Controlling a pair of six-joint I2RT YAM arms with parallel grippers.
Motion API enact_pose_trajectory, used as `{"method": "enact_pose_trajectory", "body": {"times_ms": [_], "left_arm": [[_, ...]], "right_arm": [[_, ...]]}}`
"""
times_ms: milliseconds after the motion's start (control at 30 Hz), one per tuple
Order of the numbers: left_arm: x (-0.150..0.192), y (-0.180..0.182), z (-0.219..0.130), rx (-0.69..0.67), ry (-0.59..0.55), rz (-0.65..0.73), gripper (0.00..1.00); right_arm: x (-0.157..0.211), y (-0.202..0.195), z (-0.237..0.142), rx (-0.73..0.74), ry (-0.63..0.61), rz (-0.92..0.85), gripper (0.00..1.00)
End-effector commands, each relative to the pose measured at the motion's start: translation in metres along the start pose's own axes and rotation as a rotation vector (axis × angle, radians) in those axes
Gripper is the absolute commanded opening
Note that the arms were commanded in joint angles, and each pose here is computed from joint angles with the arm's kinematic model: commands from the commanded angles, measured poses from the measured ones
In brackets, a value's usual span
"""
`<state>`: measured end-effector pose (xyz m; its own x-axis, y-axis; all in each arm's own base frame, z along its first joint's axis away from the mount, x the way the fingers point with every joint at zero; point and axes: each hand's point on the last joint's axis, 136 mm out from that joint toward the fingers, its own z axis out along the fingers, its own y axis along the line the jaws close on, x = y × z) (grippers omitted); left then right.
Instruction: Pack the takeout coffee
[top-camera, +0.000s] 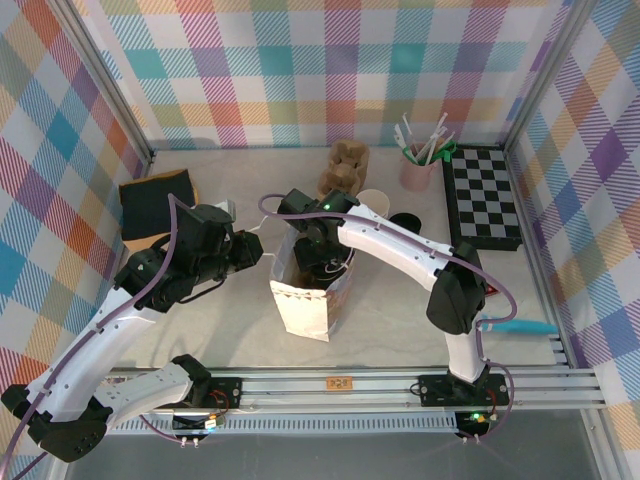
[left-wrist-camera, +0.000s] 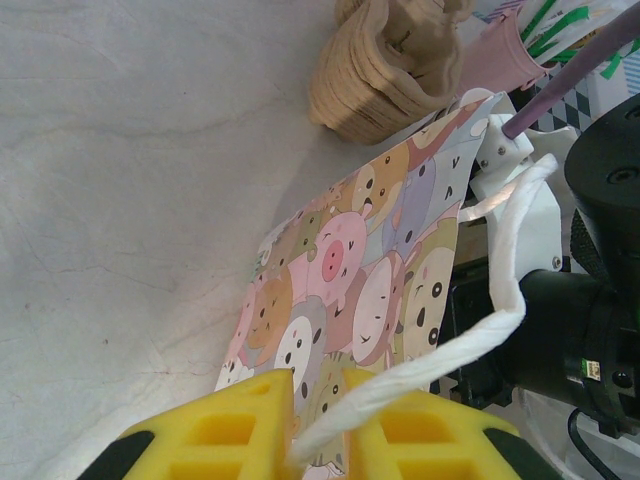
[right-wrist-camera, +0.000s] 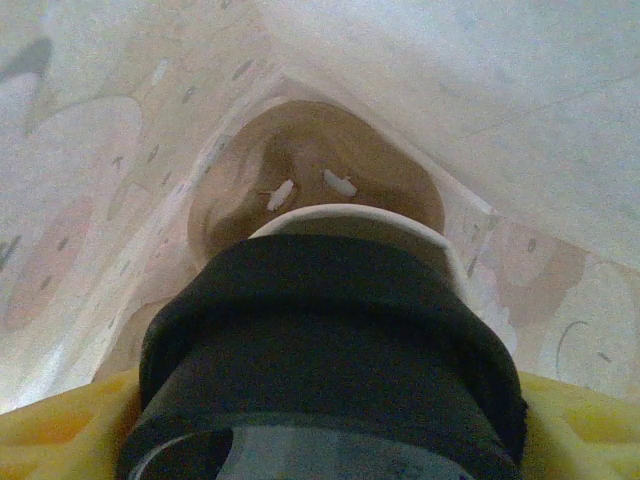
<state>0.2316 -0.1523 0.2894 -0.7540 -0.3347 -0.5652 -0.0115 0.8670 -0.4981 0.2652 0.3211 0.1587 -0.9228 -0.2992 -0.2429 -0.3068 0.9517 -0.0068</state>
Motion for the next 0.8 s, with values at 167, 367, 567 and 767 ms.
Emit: {"method": "enact_pose_trajectory", "body": {"times_ms": [167,367,567,767], "left_arm": [[0.0013,0.0053,-0.0038,-0.013,0.002,0.001,0.20],[0.0011,0.0045,-0.0034,-0.011,0.003,0.002,0.20],[0.0005,0.0044,-0.0036,-0.012,0.001,0.003,0.20],[0.0004,0.0047,-0.0040,-0.011,0.000,0.002,0.20]], "right_arm": [[-0.0015,0.0031,0.0101,-0.003,0.022,-0.008,0.62],[-0.0018,0.0041,0.0094,-0.004,0.020,-0.010,0.62],[-0.0018,0.0037,0.0096,-0.004,0.021,-0.009,0.62],[-0.0021,0.0039,0.0094,-0.005,0.020,-0.010,0.62]]}}
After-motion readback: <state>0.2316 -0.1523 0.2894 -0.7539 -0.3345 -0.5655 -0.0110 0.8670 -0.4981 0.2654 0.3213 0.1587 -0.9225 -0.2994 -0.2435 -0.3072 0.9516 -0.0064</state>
